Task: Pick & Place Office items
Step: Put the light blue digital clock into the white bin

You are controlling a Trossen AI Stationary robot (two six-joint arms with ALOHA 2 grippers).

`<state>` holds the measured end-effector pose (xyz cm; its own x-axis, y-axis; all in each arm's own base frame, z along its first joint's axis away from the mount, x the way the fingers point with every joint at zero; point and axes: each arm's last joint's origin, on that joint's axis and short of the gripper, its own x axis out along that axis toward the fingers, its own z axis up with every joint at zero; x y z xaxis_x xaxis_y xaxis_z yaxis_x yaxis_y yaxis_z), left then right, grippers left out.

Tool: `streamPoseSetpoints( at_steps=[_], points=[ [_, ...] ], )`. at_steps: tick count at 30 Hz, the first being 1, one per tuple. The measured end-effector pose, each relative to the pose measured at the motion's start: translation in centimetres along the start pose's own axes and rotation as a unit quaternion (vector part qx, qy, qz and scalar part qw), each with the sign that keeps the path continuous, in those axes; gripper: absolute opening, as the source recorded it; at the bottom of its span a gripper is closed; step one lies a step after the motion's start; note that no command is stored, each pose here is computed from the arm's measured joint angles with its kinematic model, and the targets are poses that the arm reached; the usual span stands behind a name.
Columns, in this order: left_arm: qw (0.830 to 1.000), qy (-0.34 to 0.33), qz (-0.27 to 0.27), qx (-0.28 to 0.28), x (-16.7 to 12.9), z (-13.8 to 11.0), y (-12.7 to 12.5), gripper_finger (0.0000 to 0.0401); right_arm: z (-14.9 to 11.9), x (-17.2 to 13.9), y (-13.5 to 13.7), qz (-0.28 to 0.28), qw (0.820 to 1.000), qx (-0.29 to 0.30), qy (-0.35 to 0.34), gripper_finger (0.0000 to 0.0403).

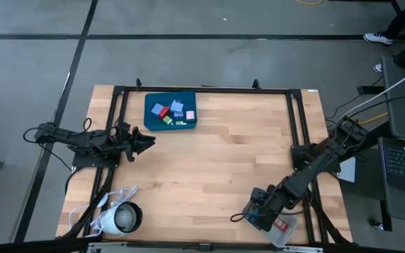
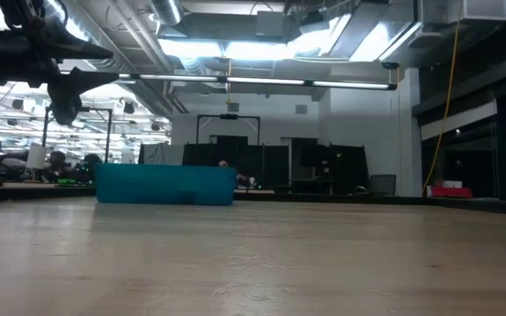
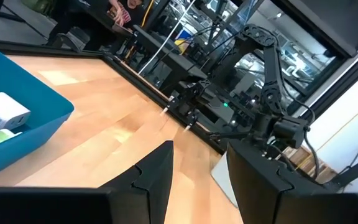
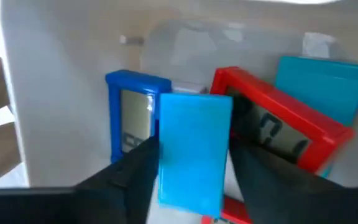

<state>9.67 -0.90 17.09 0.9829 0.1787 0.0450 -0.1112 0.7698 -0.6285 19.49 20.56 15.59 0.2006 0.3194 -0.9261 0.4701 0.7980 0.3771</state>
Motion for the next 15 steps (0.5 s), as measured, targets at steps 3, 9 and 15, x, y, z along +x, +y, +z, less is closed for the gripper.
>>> streamPoseSetpoints(
  at_steps=[3, 9, 15],
  points=[
    [1.000, 0.006, 0.008, 0.008, 0.1, -0.1, 0.1, 0.0145, -0.2, 0.1, -0.1, -0.004, 1.000, -0.001, -0.007, 0.0240],
    [0.999, 0.032, 0.009, -0.012, 0.4, -0.6, 0.1, 0.0145, -0.3, 0.2, -0.1, -0.010, 0.998, -0.009, -0.057, 0.0287],
    [0.999, 0.040, 0.013, -0.031, 0.4, -0.7, 0.2, 0.0145, 0.7, -0.7, 0.8, 0.000, 0.993, 0.054, -0.109, 0.0287]
  ],
)
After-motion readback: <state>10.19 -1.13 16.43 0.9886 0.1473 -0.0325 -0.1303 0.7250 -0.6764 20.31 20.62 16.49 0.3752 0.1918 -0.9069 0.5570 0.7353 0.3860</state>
